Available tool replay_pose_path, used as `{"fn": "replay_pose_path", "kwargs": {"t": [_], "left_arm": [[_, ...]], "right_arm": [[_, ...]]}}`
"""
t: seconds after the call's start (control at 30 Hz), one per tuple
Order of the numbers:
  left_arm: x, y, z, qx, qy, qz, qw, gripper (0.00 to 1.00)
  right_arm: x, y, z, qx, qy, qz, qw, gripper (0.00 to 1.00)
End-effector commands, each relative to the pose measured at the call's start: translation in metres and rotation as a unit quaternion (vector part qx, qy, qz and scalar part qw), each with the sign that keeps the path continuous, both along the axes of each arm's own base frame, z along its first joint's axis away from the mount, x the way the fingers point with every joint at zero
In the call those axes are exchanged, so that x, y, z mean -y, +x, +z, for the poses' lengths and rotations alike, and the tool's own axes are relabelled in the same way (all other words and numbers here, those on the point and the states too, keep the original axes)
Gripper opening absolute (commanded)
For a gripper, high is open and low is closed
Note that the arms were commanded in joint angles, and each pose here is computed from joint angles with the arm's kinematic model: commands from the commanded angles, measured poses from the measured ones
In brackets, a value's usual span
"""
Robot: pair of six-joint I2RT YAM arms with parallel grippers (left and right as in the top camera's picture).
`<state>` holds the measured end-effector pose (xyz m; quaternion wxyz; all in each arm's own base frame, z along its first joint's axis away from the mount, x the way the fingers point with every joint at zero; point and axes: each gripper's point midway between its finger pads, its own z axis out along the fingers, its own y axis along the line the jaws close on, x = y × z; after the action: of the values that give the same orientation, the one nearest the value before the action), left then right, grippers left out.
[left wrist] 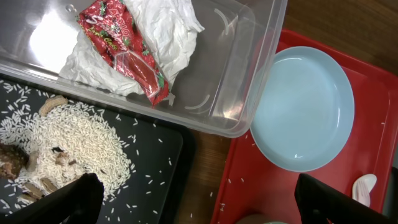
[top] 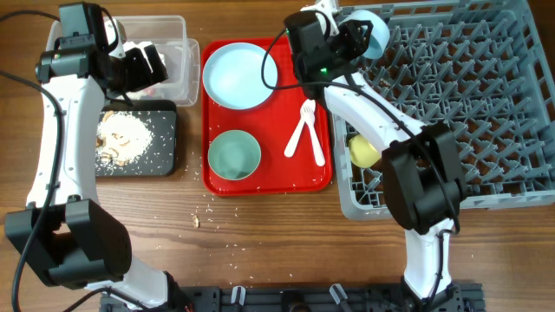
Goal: Sort waste into correct bins and load items into the dishwasher rack
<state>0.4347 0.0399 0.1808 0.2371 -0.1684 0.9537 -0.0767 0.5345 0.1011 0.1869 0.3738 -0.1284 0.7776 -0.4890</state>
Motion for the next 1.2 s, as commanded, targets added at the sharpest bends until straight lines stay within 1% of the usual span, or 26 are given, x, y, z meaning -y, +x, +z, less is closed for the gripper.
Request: {"fn": "replay_pose_path", "kwargs": {"t": [0.0,0.07,0.13,0.17,0.27,0.33,0.37,0.4,0.43,0.47,0.53,0.57,0.6,0.63,0.67,0.7,0.73,0.77,0.8,0.87,0.93,0.97,1.0,1.07,1.1,1.17], "left_arm": [[-0.002,0.001,0.011,0.014,0.004,0.004,1.0,1.0],[-0.002,0.001,0.011,0.014,0.004,0.004,1.0,1.0],[-0.002,0.001,0.011,0.014,0.004,0.004,1.0,1.0],[-0.002,0.001,0.011,0.014,0.004,0.004,1.0,1.0],[-0.002,0.001,0.011,0.014,0.004,0.004,1.0,1.0],[-0.002,0.001,0.011,0.014,0.004,0.004,1.0,1.0],[-0.002,0.001,0.011,0.014,0.004,0.004,1.0,1.0],[-0.002,0.001,0.011,0.014,0.004,0.004,1.0,1.0],[-0.002,0.001,0.011,0.014,0.004,0.003,1.0,1.0],[-0.002,0.001,0.011,0.014,0.004,0.004,1.0,1.0],[-0.002,0.001,0.011,0.014,0.004,0.004,1.0,1.0],[-0.002,0.001,0.011,0.014,0.004,0.004,1.0,1.0],[-0.002,0.001,0.011,0.014,0.004,0.004,1.0,1.0],[-0.002,0.001,0.011,0.014,0.004,0.004,1.0,1.0],[-0.002,0.001,0.011,0.014,0.004,0.004,1.0,1.0],[-0.002,0.001,0.011,0.014,0.004,0.004,1.0,1.0],[-0.002,0.001,0.011,0.014,0.004,0.004,1.0,1.0],[-0.002,0.001,0.011,0.014,0.004,0.004,1.0,1.0],[-0.002,0.001,0.011,0.014,0.004,0.004,1.0,1.0],[-0.002,0.001,0.011,0.014,0.004,0.004,1.0,1.0],[-0.002,0.001,0.011,0.014,0.004,0.004,1.0,1.0],[-0.002,0.001,0.011,0.014,0.004,0.004,1.0,1.0],[-0.002,0.001,0.011,0.014,0.004,0.004,1.0,1.0],[-0.002,0.001,0.011,0.014,0.004,0.004,1.0,1.0],[-0.002,0.001,0.011,0.014,0.004,0.004,1.0,1.0],[-0.002,0.001,0.011,0.014,0.004,0.004,1.0,1.0]], "right_arm": [[-0.014,-0.002,-0.012,-0.01,-0.002,0.015,1.0,0.49],[-0.025,-0.005,-0.011,-0.009,-0.001,0.025,1.0,0.58],[-0.034,-0.006,-0.009,-0.005,0.003,0.036,0.999,0.61],[-0.043,-0.006,-0.006,-0.004,0.015,0.051,0.999,0.61],[-0.072,-0.01,-0.001,0.006,0.086,0.1,0.991,0.61],[-0.094,-0.018,-0.003,-0.012,0.162,0.142,0.976,0.63],[-0.109,-0.027,-0.01,-0.04,0.223,0.17,0.959,0.64],[-0.123,-0.036,-0.017,-0.069,0.275,0.192,0.94,0.65],[-0.152,-0.057,-0.028,-0.132,0.358,0.234,0.894,0.65],[-0.193,-0.095,-0.039,-0.228,0.459,0.287,0.809,0.71],[-0.227,-0.149,-0.048,-0.342,0.543,0.314,0.7,0.71],[-0.231,-0.161,-0.055,-0.366,0.551,0.313,0.681,0.7],[-0.227,-0.172,-0.075,-0.392,0.547,0.295,0.679,0.7],[-0.226,-0.178,-0.088,-0.406,0.544,0.283,0.677,0.68],[-0.223,-0.187,-0.108,-0.429,0.541,0.262,0.675,0.64],[-0.222,-0.19,-0.117,-0.439,0.542,0.247,0.673,0.62],[-0.22,-0.192,-0.129,-0.449,0.542,0.23,0.672,0.57],[-0.219,-0.194,-0.135,-0.455,0.543,0.217,0.671,0.53],[-0.217,-0.196,-0.14,-0.461,0.542,0.209,0.671,0.51],[-0.215,-0.198,-0.147,-0.472,0.532,0.207,0.672,0.5],[-0.217,-0.195,-0.16,-0.487,0.522,0.196,0.672,0.44],[-0.219,-0.193,-0.167,-0.501,0.514,0.19,0.67,0.38],[-0.222,-0.191,-0.174,-0.516,0.505,0.183,0.667,0.29],[-0.226,-0.184,-0.171,-0.518,0.504,0.182,0.667,0.04],[-0.225,-0.179,-0.165,-0.509,0.509,0.178,0.671,0.04],[-0.211,-0.169,-0.145,-0.484,0.511,0.163,0.691,0.04]]}}
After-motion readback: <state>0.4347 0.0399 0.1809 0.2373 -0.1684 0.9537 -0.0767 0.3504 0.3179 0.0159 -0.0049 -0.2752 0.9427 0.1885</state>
